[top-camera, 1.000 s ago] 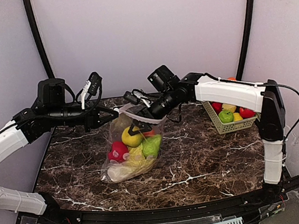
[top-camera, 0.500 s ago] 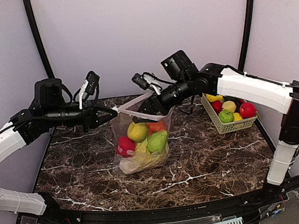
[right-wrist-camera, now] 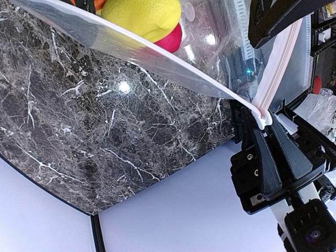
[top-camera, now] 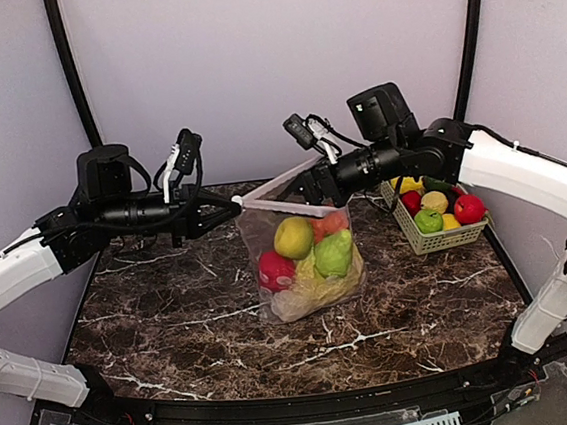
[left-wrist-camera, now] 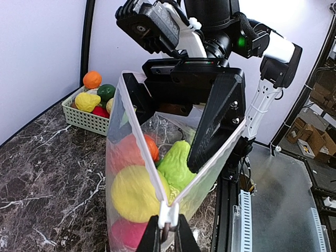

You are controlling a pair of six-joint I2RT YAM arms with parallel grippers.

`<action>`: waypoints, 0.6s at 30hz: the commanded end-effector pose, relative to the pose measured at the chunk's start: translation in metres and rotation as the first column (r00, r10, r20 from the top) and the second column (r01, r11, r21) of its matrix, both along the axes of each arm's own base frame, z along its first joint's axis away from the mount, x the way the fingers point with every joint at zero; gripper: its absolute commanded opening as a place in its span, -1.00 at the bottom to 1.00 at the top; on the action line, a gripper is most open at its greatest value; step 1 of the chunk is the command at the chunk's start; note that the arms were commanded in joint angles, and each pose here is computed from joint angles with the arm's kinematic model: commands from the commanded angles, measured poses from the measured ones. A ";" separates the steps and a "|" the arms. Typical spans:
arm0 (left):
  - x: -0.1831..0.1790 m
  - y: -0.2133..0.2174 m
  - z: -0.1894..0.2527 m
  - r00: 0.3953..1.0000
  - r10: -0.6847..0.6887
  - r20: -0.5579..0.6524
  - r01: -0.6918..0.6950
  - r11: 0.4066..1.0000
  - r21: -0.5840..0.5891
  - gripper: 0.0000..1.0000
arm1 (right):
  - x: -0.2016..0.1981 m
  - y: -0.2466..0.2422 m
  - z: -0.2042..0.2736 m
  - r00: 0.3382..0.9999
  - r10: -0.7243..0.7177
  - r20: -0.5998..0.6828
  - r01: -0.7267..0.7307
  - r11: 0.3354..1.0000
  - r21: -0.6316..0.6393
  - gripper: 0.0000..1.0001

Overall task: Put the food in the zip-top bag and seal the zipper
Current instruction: Place the fake fruit in the zipper food storage bag.

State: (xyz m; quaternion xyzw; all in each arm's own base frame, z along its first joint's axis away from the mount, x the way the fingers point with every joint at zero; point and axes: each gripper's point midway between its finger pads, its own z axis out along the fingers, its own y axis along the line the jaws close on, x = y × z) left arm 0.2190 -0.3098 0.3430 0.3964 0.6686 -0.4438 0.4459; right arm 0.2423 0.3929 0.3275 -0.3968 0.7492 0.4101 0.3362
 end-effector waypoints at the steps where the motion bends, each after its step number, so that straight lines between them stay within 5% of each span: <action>1: 0.007 0.014 -0.004 0.997 0.042 -0.069 -0.041 0.999 0.013 -0.99 | 0.024 -0.041 0.019 0.994 -0.106 -0.007 0.106 0.994 0.022 0.95; 5: 0.008 -0.003 -0.007 0.995 -0.017 -0.098 0.018 1.000 0.007 -0.99 | 0.021 -0.021 -0.003 0.998 -0.033 -0.056 0.032 0.999 -0.022 0.80; 13: 0.007 -0.016 -0.007 0.994 -0.055 -0.092 0.057 0.998 0.016 -0.99 | 0.020 0.009 -0.036 0.997 0.014 -0.079 -0.026 0.989 -0.146 0.08; 18: 0.009 -0.017 -0.011 0.994 -0.044 -0.096 0.047 0.998 0.031 -0.99 | 0.011 0.018 -0.014 0.996 0.064 -0.066 -0.070 0.993 -0.096 0.01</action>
